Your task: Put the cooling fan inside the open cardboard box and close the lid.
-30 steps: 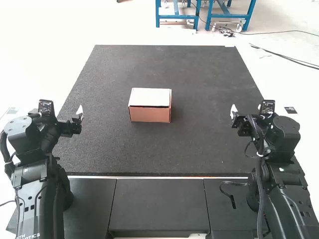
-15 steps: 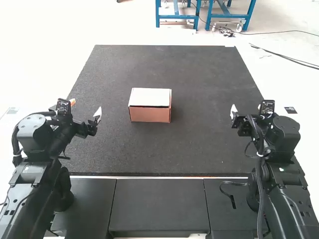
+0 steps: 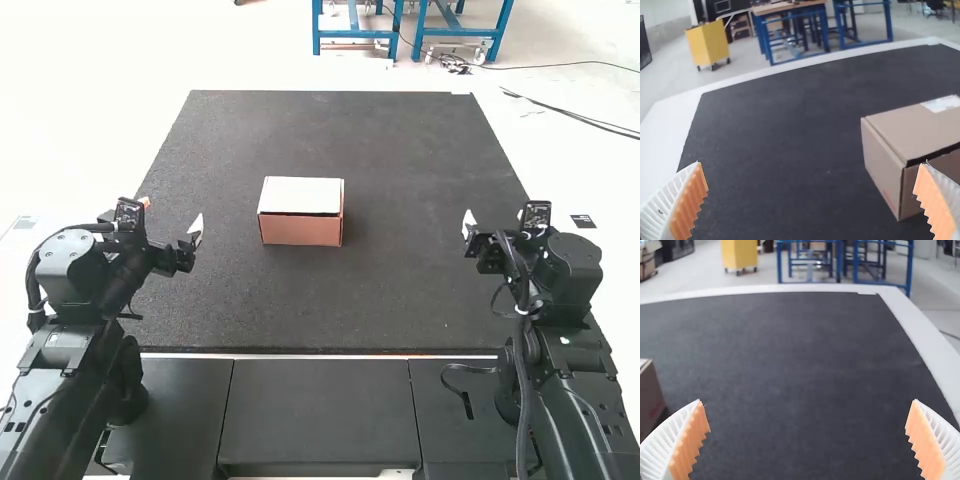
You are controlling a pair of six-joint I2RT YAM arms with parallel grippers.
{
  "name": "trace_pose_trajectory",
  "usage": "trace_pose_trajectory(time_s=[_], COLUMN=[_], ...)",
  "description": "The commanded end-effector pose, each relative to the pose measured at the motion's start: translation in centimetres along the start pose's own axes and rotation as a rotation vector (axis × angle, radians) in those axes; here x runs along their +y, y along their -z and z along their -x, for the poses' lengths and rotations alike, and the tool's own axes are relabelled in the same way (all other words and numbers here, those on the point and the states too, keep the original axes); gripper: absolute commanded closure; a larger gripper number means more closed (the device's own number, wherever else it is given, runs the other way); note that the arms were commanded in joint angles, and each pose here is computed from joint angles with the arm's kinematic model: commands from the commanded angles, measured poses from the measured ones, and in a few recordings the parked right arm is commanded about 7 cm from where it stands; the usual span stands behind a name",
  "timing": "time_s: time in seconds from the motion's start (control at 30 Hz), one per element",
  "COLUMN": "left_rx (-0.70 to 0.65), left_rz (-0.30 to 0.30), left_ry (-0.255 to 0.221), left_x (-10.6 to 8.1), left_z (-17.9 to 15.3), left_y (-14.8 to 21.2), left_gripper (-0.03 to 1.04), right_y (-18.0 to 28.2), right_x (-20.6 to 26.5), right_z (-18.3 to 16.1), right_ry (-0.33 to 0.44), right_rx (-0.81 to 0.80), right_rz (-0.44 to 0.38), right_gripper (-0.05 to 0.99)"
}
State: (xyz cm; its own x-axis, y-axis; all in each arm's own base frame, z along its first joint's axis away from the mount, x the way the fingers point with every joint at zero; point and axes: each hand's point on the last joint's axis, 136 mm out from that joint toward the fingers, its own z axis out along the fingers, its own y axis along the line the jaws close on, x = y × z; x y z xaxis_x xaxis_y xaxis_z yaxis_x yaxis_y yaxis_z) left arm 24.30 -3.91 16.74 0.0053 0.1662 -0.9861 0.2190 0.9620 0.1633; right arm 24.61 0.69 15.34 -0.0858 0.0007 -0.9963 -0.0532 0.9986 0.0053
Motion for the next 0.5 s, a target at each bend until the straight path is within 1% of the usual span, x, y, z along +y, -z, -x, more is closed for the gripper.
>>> trace_pose_trajectory(time_s=[0.0,0.47], left_rx=[-0.016,-0.015], left_rz=[0.011,0.014], left_ry=[-0.015,-0.015], left_x=[0.15,0.21], left_z=[0.28,0.27], left_y=[0.05,0.05], left_gripper=[0.04,0.04], right_y=[-0.61,-0.61], right_x=[-0.12,-0.12], right_z=[-7.39,-7.39], right_ry=[-0.005,-0.005], right_rx=[0.150,0.150], right_rz=[0.000,0.000], right_gripper=[0.02,0.02])
